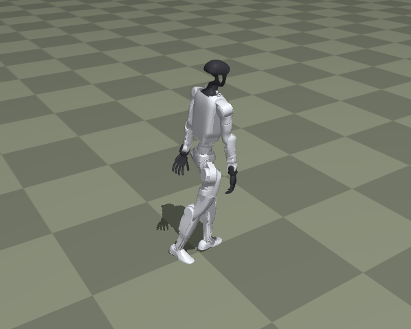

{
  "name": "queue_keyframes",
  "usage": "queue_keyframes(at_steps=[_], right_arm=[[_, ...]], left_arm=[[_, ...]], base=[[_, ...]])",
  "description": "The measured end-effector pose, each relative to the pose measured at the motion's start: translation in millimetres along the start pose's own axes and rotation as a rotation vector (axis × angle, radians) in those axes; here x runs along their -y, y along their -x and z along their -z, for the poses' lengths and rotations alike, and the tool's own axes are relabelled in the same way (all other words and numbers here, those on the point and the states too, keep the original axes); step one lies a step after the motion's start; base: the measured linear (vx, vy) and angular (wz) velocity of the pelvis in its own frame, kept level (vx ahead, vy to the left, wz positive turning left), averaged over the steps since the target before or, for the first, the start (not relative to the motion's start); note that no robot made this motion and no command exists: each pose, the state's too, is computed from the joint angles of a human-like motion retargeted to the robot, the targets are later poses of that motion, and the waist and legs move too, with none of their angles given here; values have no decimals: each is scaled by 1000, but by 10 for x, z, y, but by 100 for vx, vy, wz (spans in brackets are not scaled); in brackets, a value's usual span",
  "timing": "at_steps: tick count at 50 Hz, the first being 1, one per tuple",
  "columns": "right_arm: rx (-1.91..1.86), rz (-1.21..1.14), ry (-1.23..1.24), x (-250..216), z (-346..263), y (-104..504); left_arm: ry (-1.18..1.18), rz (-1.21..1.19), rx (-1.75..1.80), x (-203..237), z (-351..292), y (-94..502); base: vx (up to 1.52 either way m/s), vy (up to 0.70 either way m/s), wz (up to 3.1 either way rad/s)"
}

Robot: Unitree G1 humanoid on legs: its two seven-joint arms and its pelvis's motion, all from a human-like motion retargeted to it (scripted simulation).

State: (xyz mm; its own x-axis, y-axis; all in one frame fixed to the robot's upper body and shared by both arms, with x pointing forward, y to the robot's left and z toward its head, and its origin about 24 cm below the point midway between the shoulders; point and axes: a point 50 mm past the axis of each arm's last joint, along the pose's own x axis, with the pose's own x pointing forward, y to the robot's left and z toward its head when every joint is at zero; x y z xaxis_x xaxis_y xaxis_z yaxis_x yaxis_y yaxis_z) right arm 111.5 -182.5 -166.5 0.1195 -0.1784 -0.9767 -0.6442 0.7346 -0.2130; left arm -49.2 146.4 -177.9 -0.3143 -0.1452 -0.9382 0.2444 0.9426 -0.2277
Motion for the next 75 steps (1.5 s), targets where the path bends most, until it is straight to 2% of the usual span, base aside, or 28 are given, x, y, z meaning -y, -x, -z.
queue_keyframes(at_steps=[8, 17, 22, 28, 36, 40, 51, 56, 60, 67, 75], right_arm=[[-128, -49, -118, -226, 401, -32], [-315, -137, -329, -554, 989, 16], [-432, -266, -338, -827, 1273, 116], [-568, -366, -337, -1065, 1569, 251], [-536, -392, -454, -1047, 1400, 217], [-430, -335, -436, -797, 1112, 114], [-47, 30, -314, 380, 206, 7], [109, 83, -343, 593, -98, 68], [114, 51, -313, 482, -121, 54], [-84, -7, -217, -147, 262, -31], [-233, -174, -349, -580, 756, -8]], left_arm=[[53, -141, 45, -397, -196, 139], [-5, -429, 290, -1139, -930, 679], [-31, -545, 431, -1330, -1292, 987], [-48, -536, 500, -1155, -1417, 949], [-134, -484, 282, -837, -868, 488], [-132, -417, 183, -722, -587, 336], [47, -275, 96, -488, -284, 173], [-4, -263, 95, -454, -304, 166], [-57, -247, 71, -403, -245, 137], [22, -232, 66, -402, -253, 146], [13, -454, 271, -925, -905, 550]], base=[[51, 8, -26], [39, -5, 63], [43, -16, 38], [72, -24, 45], [88, -46, 2], [66, -36, 16], [41, 36, 87], [59, -3, 22], [93, -9, -22], [88, -12, -15], [59, -15, 5]])
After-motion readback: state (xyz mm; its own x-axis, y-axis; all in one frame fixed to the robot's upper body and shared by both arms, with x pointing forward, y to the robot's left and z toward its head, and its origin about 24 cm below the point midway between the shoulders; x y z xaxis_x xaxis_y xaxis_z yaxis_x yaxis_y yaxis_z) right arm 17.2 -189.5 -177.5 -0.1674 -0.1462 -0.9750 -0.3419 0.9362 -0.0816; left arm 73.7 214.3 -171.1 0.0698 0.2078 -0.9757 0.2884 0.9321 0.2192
